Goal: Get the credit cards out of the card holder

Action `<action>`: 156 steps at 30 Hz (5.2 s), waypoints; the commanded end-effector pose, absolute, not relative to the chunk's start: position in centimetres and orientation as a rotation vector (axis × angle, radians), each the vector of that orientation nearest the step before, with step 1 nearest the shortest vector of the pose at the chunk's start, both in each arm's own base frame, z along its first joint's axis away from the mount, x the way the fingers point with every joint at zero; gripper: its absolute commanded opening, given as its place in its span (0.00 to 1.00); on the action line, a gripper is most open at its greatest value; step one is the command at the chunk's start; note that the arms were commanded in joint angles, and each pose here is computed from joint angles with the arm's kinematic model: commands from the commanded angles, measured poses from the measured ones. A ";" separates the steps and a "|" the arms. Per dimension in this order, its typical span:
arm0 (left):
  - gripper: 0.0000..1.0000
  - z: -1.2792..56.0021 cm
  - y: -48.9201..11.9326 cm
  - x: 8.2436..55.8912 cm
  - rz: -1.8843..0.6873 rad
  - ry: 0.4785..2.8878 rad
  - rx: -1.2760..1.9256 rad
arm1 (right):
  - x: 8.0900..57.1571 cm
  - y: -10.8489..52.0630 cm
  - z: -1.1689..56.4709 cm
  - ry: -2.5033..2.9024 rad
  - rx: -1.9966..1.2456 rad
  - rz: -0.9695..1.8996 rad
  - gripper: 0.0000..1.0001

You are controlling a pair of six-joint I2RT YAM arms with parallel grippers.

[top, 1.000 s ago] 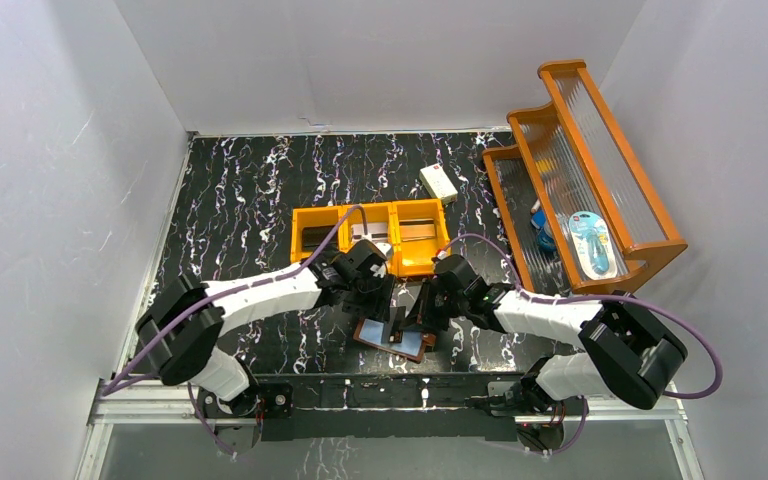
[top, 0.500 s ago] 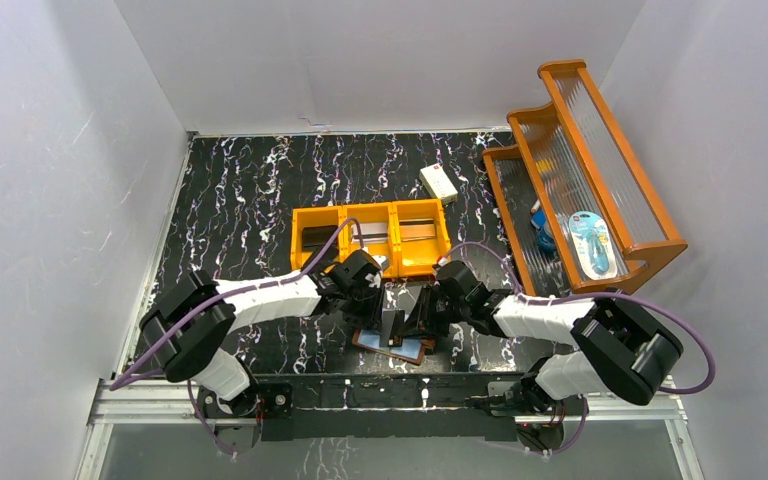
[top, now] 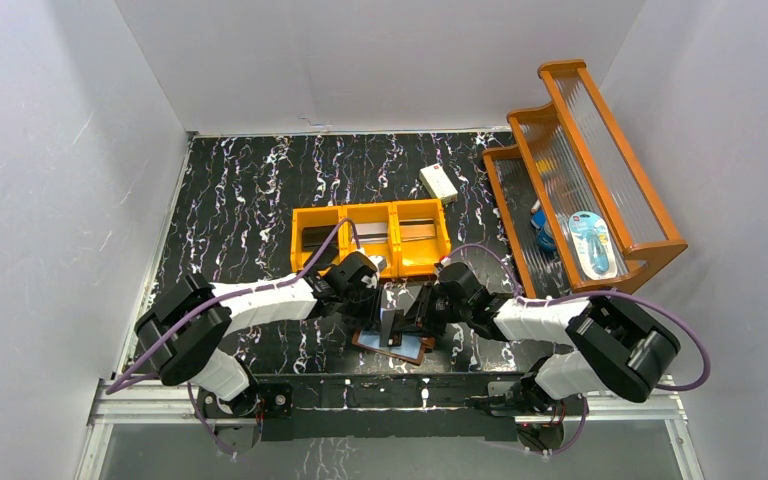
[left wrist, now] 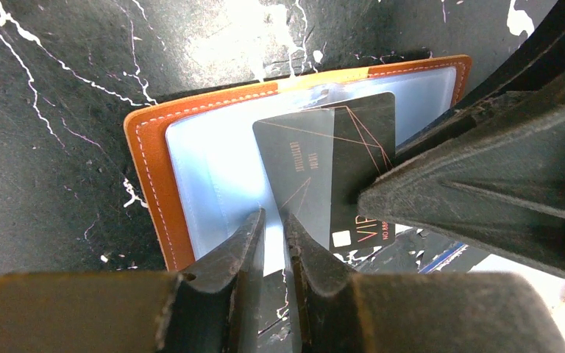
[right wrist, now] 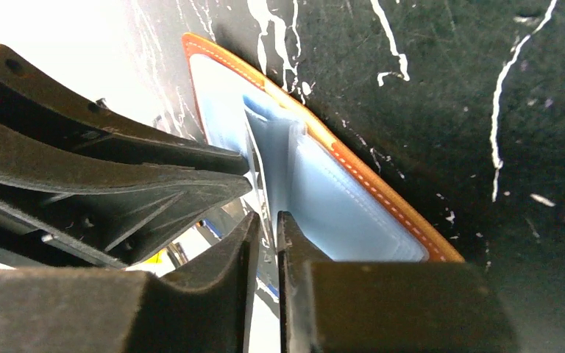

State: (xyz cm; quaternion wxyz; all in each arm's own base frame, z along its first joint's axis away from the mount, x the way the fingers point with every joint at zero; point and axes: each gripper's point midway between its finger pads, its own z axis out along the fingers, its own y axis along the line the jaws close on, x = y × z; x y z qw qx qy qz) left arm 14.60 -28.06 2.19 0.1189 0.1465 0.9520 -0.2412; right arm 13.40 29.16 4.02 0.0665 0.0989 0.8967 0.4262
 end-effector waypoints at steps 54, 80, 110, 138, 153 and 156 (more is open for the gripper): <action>0.79 7.0 -19.8 16.5 -0.542 2.712 0.098 | 14.3 30.6 11.1 2.510 0.236 1.488 0.06; 0.83 10.3 -23.5 16.4 -1.063 2.588 -0.015 | 13.9 31.5 8.8 2.585 0.147 1.457 0.03; 0.54 14.3 -27.5 15.1 -1.789 2.298 0.037 | 13.4 30.3 17.8 1.990 0.111 1.876 0.01; 0.00 19.9 -28.4 14.1 -1.970 2.097 0.290 | 11.7 30.7 18.9 1.946 0.001 2.006 0.08; 0.00 18.4 -27.7 15.2 -1.733 2.202 0.301 | 12.9 29.3 17.0 2.027 0.138 1.831 0.51; 0.00 17.5 -27.1 16.0 -1.592 2.257 0.288 | 13.1 29.4 17.0 2.053 0.131 1.806 0.50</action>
